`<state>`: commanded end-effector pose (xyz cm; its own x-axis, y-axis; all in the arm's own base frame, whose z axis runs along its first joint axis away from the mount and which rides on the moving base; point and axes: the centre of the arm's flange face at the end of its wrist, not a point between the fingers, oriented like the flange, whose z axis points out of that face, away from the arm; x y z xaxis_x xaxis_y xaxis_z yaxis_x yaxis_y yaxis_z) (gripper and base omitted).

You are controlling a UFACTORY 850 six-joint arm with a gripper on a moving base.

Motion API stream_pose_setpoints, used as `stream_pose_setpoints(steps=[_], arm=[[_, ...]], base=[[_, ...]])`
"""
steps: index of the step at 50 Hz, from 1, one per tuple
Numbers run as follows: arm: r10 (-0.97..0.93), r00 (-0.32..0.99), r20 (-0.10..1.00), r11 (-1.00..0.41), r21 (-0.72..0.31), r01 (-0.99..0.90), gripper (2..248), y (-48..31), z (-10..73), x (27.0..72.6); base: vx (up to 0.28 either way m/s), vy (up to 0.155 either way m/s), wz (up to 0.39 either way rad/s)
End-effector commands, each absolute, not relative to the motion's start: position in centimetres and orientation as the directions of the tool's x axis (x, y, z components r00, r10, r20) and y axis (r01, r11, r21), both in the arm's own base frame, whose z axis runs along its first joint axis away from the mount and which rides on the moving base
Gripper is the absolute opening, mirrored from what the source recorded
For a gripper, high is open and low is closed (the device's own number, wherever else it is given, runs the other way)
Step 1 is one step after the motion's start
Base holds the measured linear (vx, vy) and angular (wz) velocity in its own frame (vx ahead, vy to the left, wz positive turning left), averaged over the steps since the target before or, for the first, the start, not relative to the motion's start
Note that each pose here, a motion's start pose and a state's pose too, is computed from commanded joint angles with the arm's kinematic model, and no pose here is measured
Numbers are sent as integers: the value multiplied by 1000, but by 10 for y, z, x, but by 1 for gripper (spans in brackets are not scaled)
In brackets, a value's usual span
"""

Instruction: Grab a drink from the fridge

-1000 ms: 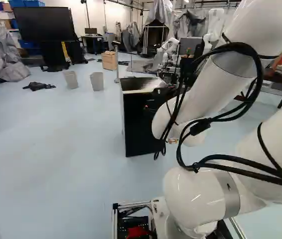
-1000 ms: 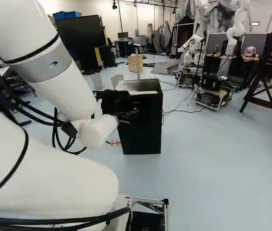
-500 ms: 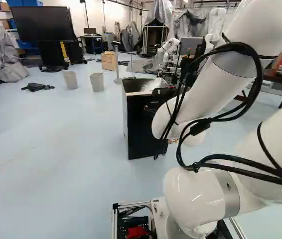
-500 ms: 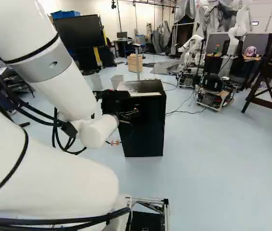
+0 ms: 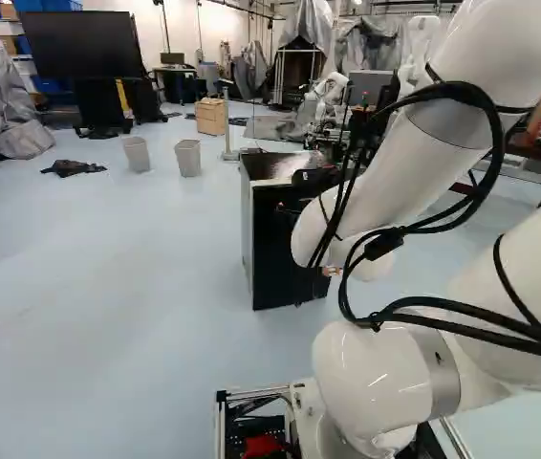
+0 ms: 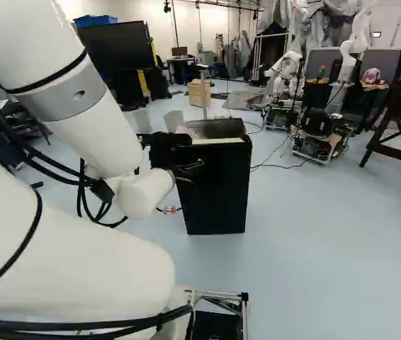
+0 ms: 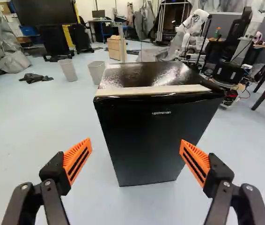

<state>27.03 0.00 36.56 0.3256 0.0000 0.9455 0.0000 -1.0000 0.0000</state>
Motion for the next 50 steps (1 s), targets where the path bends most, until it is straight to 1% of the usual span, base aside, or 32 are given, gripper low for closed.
stream_pose_setpoints(steps=[14,50], arm=[[0,326,946,-1000,0,0,247,0,366,270],[0,326,946,-1000,0,0,247,0,366,270]], base=[[26,83,97],[33,78,-2]])
